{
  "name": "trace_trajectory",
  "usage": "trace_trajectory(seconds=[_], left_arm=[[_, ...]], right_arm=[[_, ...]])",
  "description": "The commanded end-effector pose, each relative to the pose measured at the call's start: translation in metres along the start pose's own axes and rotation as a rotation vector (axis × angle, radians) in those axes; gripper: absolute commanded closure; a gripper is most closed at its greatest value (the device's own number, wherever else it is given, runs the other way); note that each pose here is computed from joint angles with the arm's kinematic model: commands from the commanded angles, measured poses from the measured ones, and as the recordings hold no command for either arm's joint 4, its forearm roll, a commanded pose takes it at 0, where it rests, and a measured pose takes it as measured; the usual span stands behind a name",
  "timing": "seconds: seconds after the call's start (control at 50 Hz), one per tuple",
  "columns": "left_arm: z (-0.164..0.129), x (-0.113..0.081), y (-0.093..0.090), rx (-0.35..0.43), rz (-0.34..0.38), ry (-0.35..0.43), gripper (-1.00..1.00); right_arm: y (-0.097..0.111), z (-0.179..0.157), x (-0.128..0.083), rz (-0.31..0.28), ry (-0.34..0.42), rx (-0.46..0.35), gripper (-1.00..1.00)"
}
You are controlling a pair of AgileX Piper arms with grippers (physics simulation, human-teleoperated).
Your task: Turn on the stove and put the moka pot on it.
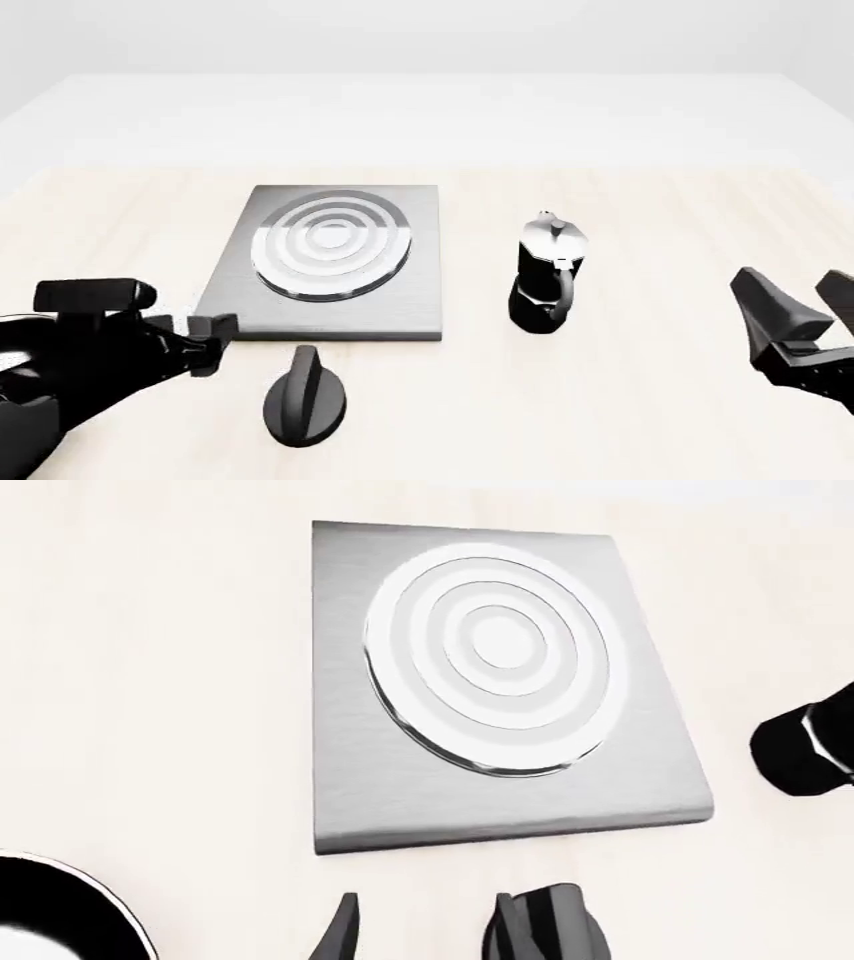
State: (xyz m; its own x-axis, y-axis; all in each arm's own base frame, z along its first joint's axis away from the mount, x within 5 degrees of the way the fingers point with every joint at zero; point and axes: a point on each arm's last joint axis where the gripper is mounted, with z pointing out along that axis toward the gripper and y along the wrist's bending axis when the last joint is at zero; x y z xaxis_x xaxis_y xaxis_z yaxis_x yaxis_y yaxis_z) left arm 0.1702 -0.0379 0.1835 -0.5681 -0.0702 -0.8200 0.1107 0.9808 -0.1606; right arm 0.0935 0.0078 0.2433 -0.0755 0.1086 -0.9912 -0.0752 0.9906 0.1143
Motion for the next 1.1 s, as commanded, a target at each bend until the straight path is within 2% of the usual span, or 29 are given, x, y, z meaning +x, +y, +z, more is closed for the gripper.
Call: trace_trajectory(seconds=[0.02,0.08,0.16,0.2,0.22,0.24,0.26,0.28,0.3,0.32,0.42,0.54,0.82,1.1], left_arm=[[-0.032,0.010,0.011,-0.020,-0.031,-0.176,-1.00],[-0.042,0.020,0.014,-0.032,-0.003,-0.233,-1.00],[-0.046,0.025,0.016,-0.031,-0.013,-0.269,-1.00],[-0.055,0.028,0.017,-0.046,0.026,-0.319,-1.00],[-0.056,0.029,0.017,-0.039,0.004,-0.326,-1.00],[-0.062,0.030,0.017,-0.036,0.018,-0.358,-1.00],[-0.070,0.031,0.017,-0.045,0.066,-0.393,-1.00],[-0.070,0.031,0.016,-0.030,0.033,-0.391,-1.00],[-0.073,0.032,0.015,-0.017,0.030,-0.402,-1.00],[-0.087,0.034,0.013,-0.004,0.062,-0.466,-1.00],[-0.106,0.040,0.011,0.031,0.072,-0.536,-1.00],[-0.112,0.042,0.012,0.036,0.016,-0.564,-1.00],[-0.109,0.042,0.012,0.042,0.003,-0.558,-1.00],[-0.106,0.041,0.012,0.046,0.003,-0.546,-1.00]], right_arm=[[0.010,0.015,-0.025,0.063,0.078,-0.055,-1.00],[0.013,0.019,-0.032,0.070,0.098,-0.070,-1.00],[0.018,0.025,-0.034,0.069,0.123,-0.092,-1.00],[0.019,0.029,-0.037,0.062,0.133,-0.098,-1.00],[0.020,0.030,-0.038,0.060,0.137,-0.103,-1.00],[0.022,0.031,-0.040,0.059,0.140,-0.112,-1.00],[0.024,0.034,-0.040,0.041,0.153,-0.124,-1.00],[0.024,0.034,-0.041,0.046,0.151,-0.125,-1.00],[0.025,0.036,-0.042,0.047,0.155,-0.131,-1.00],[0.027,0.039,-0.042,0.042,0.167,-0.140,-1.00],[0.032,0.046,-0.040,0.043,0.189,-0.158,-1.00],[0.041,0.055,-0.043,0.021,0.210,-0.204,-1.00],[0.051,0.073,-0.030,0.010,0.254,-0.237,-1.00],[0.059,0.092,-0.003,0.055,0.302,-0.250,-1.00]])
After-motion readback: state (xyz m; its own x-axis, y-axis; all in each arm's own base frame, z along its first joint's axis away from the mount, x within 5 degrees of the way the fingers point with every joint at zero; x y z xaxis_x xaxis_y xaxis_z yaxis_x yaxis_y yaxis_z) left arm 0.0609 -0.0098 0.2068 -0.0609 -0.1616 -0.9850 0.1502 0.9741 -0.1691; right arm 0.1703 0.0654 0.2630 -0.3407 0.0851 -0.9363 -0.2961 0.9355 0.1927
